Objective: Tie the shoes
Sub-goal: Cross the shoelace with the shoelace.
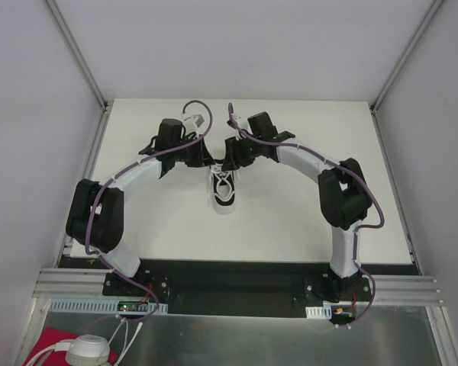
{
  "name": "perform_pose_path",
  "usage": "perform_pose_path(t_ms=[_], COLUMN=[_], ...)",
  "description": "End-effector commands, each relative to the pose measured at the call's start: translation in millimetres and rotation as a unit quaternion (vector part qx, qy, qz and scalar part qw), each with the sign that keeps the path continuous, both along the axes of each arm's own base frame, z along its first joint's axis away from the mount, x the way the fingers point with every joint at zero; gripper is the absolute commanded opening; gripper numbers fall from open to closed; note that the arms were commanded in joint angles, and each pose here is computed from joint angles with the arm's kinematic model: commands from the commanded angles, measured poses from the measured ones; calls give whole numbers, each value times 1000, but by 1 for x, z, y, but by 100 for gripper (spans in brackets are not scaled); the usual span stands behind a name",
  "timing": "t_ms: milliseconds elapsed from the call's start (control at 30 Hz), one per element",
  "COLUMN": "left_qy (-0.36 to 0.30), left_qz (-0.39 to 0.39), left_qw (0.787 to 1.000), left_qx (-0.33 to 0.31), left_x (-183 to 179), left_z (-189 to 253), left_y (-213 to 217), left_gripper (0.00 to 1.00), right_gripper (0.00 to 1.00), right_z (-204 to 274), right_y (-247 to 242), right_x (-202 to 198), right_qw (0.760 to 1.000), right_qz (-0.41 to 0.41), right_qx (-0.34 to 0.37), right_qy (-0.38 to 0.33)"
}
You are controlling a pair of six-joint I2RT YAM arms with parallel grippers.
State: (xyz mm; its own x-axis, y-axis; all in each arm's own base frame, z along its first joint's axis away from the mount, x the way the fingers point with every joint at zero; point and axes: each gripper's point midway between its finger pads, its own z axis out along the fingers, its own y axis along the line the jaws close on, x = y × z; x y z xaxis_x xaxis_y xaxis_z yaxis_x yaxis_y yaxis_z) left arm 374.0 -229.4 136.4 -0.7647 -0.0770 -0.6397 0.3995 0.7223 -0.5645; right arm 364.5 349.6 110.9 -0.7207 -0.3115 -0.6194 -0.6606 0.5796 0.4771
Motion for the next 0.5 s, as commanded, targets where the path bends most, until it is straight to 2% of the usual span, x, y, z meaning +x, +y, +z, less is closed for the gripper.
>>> perform_pose_path(t_ms=[0,267,467], left_qy=[-45,-43,-45], left_qz=[-13,-13,-11], left_qw=[999,999,999], left_qx=[-10,-11,-10], left_x=[2,3,5], left_z=[36,35,35], left_y=[-5,-5,-4], left_gripper=[0,0,0], right_gripper=[50,47,44], right_z=[13,6,7], right_y=[2,-5,-5], right_x=[10,12,12], right_qw=[999,997,996], right_qz=[29,29,30], right_qx=[34,55,66], right_qy=[1,44,47])
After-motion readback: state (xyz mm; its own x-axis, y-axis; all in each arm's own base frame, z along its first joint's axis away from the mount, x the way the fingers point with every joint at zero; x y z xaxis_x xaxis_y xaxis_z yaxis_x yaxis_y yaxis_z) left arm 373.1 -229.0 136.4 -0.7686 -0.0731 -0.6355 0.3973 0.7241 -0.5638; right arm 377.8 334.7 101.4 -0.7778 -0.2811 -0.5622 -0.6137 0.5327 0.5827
